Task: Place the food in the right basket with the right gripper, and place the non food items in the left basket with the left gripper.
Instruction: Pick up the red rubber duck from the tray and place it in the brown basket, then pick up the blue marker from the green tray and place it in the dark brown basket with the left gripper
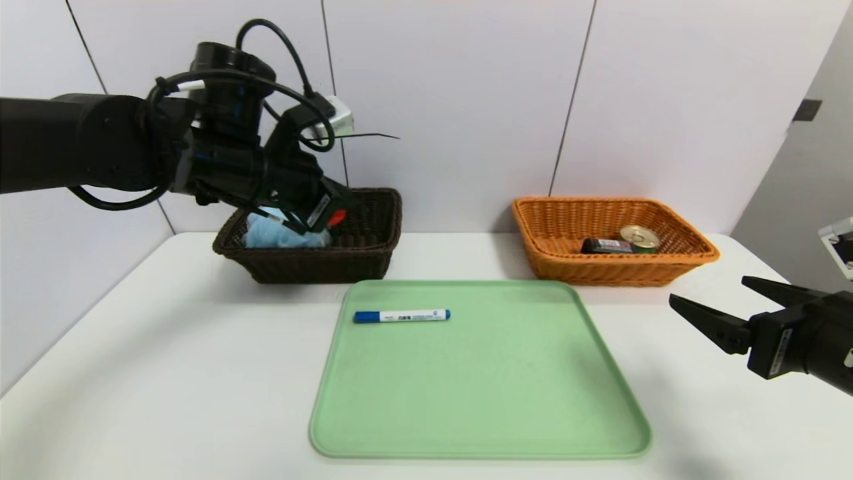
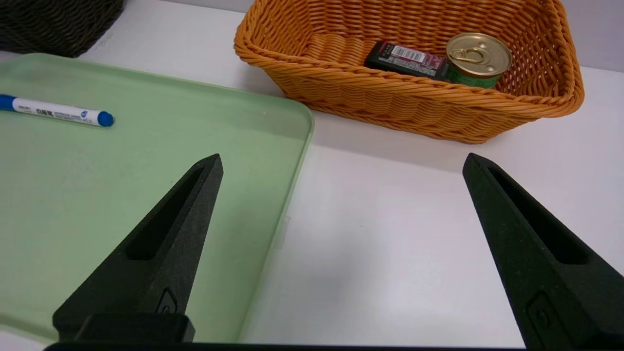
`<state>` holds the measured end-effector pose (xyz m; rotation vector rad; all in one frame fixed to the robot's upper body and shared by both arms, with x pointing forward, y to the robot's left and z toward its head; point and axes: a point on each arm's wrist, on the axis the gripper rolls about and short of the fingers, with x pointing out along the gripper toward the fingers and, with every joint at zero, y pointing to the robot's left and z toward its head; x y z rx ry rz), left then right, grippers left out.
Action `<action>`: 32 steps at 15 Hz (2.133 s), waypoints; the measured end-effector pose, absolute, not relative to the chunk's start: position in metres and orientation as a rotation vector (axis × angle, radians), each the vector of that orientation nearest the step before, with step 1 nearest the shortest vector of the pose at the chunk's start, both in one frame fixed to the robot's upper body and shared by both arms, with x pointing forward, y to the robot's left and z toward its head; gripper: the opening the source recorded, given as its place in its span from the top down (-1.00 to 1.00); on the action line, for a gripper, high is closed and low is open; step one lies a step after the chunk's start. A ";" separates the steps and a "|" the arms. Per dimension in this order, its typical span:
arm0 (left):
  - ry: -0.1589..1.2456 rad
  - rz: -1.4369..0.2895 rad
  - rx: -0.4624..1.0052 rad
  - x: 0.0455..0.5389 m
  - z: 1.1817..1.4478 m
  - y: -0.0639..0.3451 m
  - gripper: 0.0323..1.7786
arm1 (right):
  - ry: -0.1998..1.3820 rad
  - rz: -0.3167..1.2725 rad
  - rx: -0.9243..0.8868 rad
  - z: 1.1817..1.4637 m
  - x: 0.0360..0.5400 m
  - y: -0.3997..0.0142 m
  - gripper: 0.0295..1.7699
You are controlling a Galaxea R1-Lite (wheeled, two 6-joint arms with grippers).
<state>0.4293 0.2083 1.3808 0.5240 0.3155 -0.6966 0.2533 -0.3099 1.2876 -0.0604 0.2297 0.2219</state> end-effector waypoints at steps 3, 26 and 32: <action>0.240 -0.566 0.485 0.463 1.380 0.239 0.68 | 0.234 0.228 -0.067 1.286 0.253 -0.309 -0.92; 0.223 -0.348 0.318 0.531 1.304 0.198 -0.11 | 0.269 0.263 -0.137 1.275 0.249 -0.306 -0.92; 0.161 -0.347 0.314 0.522 1.327 0.201 -0.55 | 0.268 0.263 -0.141 1.275 0.248 -0.306 -0.92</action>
